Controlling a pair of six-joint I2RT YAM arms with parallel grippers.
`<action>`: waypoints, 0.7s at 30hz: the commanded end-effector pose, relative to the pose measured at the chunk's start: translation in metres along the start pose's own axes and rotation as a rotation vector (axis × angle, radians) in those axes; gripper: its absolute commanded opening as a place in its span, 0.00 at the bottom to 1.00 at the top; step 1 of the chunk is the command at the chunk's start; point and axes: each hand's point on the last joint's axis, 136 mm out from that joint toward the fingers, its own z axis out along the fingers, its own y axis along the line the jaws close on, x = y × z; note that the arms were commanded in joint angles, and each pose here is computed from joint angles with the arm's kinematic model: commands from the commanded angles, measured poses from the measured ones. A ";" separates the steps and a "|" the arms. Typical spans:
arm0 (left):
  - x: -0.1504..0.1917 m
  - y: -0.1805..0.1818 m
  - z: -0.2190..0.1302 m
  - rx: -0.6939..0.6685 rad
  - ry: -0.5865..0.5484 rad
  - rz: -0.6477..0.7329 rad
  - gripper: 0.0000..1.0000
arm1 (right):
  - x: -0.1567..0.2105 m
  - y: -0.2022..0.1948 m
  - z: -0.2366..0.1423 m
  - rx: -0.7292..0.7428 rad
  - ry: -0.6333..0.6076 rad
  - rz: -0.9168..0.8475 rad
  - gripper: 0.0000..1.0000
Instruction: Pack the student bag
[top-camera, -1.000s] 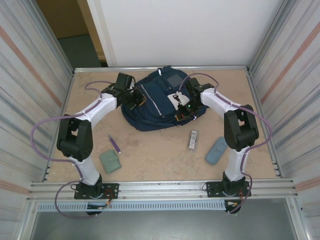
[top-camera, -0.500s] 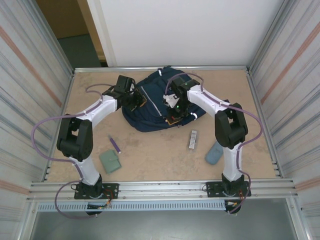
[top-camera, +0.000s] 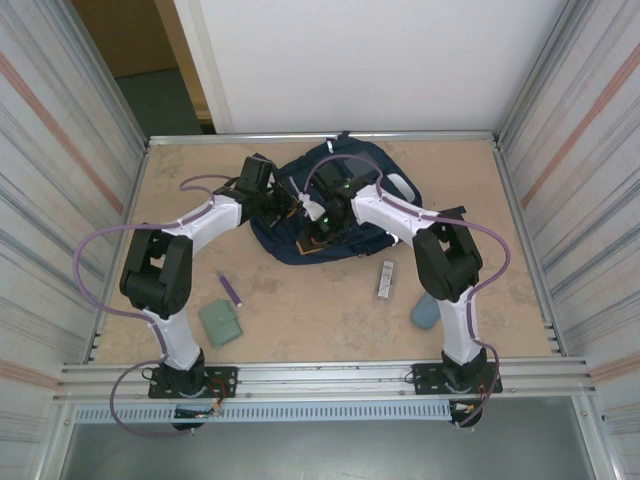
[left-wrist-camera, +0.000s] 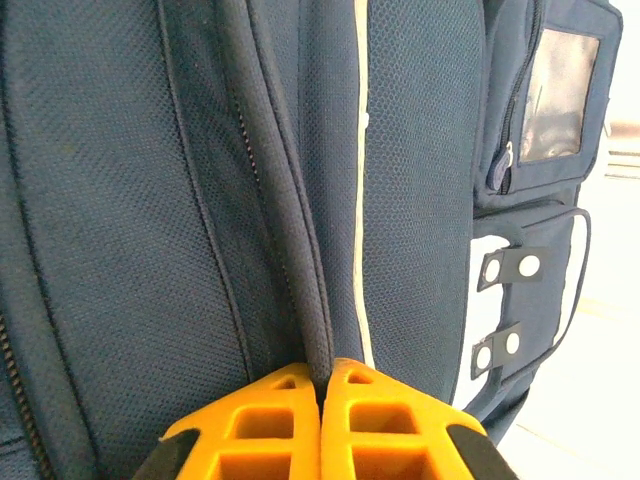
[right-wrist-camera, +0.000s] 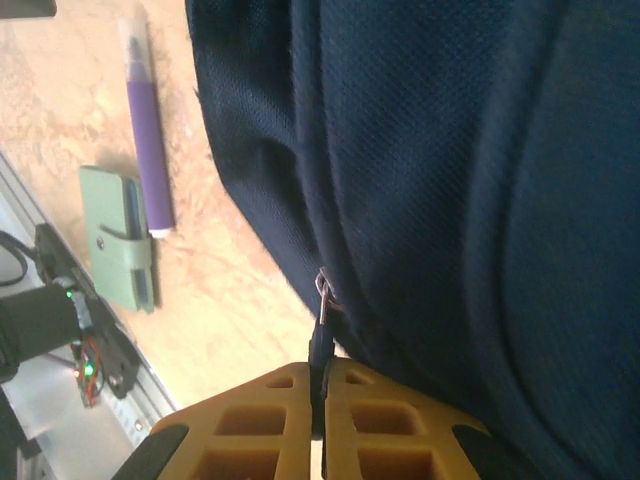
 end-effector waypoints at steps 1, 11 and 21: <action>0.024 -0.006 0.013 0.039 0.074 0.018 0.00 | -0.012 0.037 0.014 -0.128 -0.083 0.012 0.11; 0.029 0.012 -0.022 0.001 0.087 0.122 0.32 | 0.006 0.015 -0.021 -0.036 -0.186 -0.059 0.43; 0.078 0.029 -0.037 -0.011 0.225 0.237 0.34 | -0.006 -0.018 -0.071 0.252 -0.277 -0.291 0.56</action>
